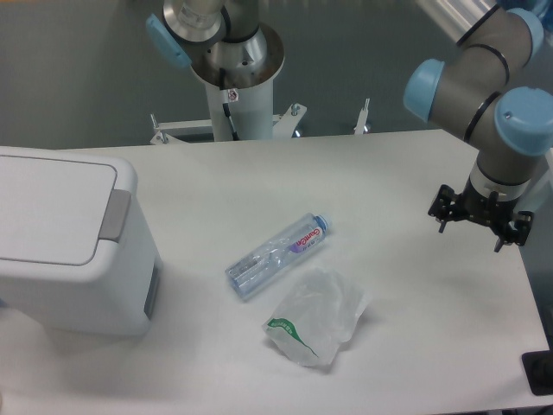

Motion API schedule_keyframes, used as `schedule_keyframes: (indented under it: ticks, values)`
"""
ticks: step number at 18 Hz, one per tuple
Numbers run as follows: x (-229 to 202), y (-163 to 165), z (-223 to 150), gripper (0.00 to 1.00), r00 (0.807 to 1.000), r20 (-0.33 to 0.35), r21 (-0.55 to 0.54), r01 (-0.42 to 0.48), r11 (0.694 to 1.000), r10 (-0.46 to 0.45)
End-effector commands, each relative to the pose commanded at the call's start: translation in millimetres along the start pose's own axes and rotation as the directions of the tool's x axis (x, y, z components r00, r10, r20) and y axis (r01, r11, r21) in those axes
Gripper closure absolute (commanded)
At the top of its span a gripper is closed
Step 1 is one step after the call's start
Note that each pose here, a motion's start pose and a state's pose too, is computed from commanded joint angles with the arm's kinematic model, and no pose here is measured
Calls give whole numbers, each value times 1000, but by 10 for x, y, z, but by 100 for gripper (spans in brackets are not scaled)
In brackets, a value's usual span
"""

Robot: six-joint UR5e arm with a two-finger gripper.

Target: Open the trash can

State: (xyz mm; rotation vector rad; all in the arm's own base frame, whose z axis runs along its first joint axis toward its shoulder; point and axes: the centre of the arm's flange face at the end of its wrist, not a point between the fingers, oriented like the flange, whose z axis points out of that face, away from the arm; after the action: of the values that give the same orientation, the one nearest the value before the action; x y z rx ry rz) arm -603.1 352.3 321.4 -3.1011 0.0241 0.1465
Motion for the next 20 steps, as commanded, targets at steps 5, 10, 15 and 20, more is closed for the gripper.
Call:
schedule_keyframes:
  ticks: [5, 10, 15, 20]
  values:
    - [250, -134, 61, 0, 1000, -26, -5, 17, 1000, -17]
    - [270, -111, 112, 0, 998, -25, -34, 55, 998, -55]
    - [285, -118, -31, 0, 980, -9, -29, 198, 980, -198]
    - [642, -550, -321, 0, 979, -42, -7, 199, 980, -199]
